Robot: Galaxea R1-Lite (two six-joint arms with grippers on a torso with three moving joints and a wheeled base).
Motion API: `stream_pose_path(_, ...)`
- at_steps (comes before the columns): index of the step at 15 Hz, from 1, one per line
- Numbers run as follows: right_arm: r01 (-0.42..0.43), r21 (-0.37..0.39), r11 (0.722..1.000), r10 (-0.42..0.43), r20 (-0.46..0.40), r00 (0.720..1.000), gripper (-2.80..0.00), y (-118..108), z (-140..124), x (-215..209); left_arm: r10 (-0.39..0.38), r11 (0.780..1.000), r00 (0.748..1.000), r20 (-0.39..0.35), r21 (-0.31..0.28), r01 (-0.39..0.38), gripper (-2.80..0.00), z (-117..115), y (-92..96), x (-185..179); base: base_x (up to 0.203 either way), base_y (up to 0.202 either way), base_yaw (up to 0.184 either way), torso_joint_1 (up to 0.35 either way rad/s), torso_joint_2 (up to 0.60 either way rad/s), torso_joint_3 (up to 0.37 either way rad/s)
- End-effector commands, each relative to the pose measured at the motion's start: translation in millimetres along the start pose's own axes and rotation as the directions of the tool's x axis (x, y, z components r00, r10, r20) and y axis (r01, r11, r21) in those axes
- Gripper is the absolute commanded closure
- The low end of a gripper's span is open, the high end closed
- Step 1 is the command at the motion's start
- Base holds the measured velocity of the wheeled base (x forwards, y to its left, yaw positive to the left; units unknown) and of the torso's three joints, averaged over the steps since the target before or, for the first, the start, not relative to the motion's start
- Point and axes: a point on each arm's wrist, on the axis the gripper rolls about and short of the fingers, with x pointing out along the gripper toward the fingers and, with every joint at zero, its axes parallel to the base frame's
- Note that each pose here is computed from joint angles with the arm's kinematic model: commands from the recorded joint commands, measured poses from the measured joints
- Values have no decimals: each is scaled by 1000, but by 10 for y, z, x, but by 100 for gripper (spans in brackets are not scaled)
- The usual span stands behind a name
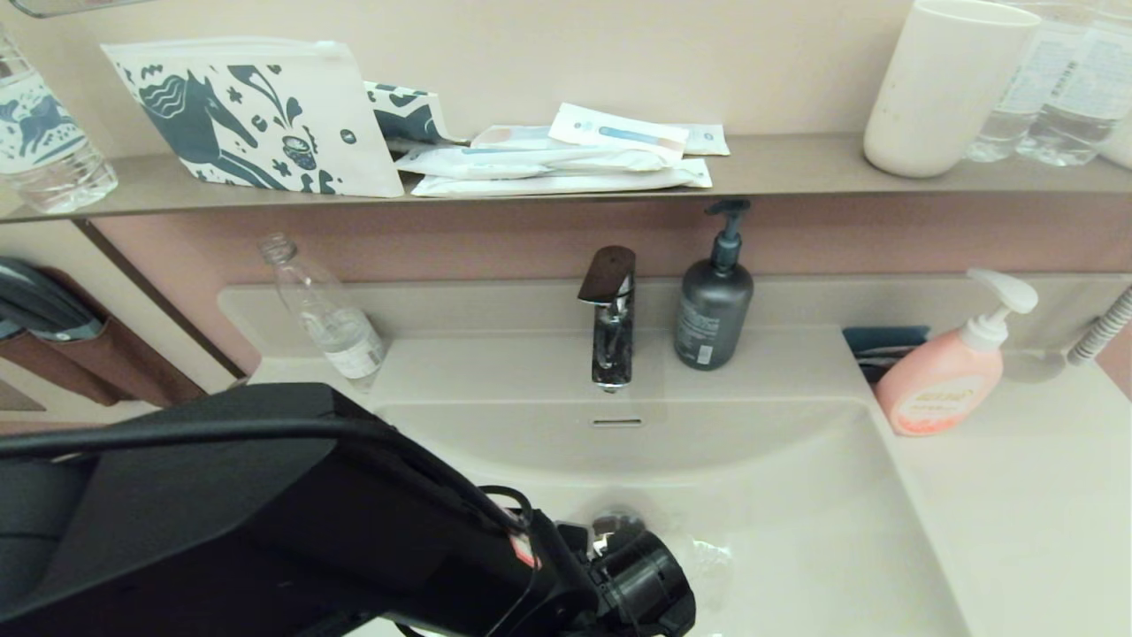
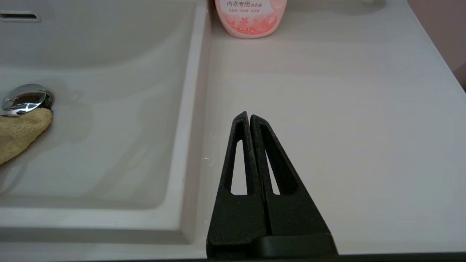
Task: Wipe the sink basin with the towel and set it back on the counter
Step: Wipe the sink
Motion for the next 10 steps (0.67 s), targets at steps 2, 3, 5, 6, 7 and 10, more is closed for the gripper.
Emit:
stream_pose_path(2,-1,0,1000,1,-1,1000,0,0,2,1,7,1000,1000,18,-18,-7,0,174,215,-54,0,0,0,0,0,0)
stream_pose_path(3,-1,-1,1000,1,-1,1000,0,0,2,1,16,1000,999,29,-13,-16,0,226,274,-61,0,0,0,0,0,0)
stream_pose_path(5,-1,0,1000,1,-2,1000,0,0,-2,2,53,998,997,62,-27,-52,0,315,367,-59,0,0,0,0,0,0)
stream_pose_path(6,-1,0,1000,1,-1,1000,0,0,2,1,67,997,995,72,-35,-64,0,348,401,-54,0,0,0,0,0,0)
stream_pose_path(7,-1,0,1000,1,-2,1000,0,0,0,1,73,997,994,77,-34,-70,0,370,423,-50,0,0,0,0,0,0)
stream_pose_path(10,-1,0,1000,1,-1,1000,0,0,2,1,123,992,986,114,-1,-124,0,446,511,-16,0,0,0,0,0,0)
